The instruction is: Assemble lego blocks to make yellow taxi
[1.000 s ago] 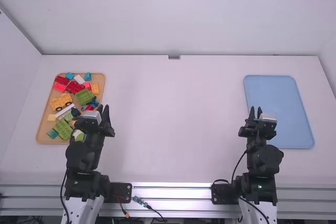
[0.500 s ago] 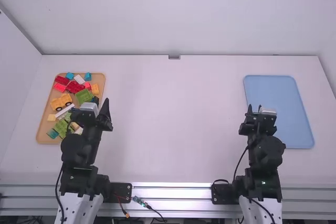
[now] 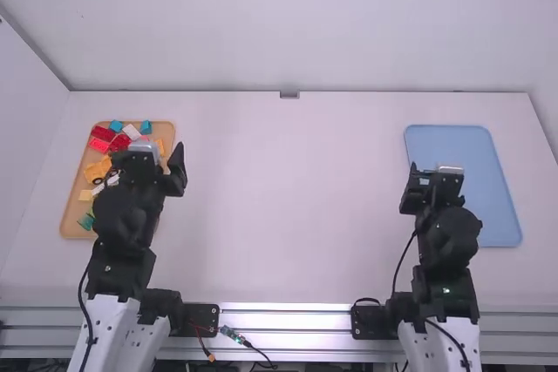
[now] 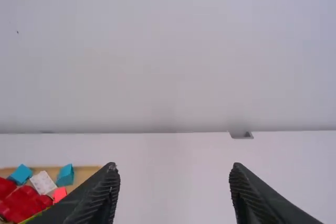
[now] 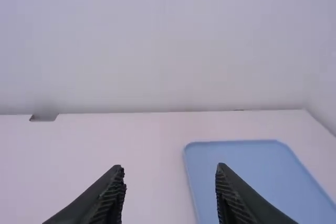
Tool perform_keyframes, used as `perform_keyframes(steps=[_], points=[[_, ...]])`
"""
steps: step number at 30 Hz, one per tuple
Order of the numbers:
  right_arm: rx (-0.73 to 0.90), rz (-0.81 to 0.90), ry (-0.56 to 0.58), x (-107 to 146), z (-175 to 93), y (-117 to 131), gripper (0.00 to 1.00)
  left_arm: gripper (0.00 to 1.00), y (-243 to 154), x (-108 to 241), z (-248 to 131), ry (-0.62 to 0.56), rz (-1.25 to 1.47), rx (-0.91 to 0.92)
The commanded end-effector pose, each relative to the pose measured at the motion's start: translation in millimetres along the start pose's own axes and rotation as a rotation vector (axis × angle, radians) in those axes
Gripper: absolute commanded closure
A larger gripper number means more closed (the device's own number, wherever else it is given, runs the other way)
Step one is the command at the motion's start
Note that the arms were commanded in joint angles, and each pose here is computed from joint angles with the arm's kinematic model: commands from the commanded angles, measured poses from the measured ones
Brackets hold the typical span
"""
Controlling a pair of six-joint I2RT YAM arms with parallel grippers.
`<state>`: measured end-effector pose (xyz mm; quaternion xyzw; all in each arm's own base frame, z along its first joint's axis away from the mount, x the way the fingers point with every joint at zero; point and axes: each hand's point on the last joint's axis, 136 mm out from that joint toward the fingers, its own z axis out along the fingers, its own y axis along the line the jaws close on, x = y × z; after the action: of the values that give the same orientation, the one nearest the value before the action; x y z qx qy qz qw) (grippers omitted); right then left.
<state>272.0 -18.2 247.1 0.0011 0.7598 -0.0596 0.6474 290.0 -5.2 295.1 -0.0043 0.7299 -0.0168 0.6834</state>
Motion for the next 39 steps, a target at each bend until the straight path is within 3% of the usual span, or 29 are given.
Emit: perform_keyframes(steps=[1, 10, 21, 26, 31, 39], points=[[-0.020, 0.005, -0.002, -15.6, 0.6, 1.4, 0.51, 0.39, 3.5, -20.5, 3.6, -0.021, -0.003, -0.022], [-0.061, -0.010, 0.097, -28.6, 15.5, 10.6, 0.35, 0.21, 5.2, -60.6, 31.8, -0.033, -0.003, -0.031], [-0.080, -0.048, 0.284, -24.7, 34.2, 13.0, 0.16, 0.05, 13.7, -23.5, 71.5, 0.075, -0.007, -0.066], [-0.087, -0.052, 0.342, -24.6, 41.5, 14.0, 0.10, 0.01, 20.4, -12.4, 80.6, 0.129, -0.002, -0.104], [-0.101, -0.081, 0.318, -46.4, 60.0, 16.3, 0.01, 0.01, 24.1, -6.8, 91.2, 0.190, 0.006, -0.125], [-0.087, -0.082, 0.303, -69.7, 86.1, 14.4, 0.01, 0.01, 28.7, 2.5, 106.1, 0.280, 0.015, -0.151]])
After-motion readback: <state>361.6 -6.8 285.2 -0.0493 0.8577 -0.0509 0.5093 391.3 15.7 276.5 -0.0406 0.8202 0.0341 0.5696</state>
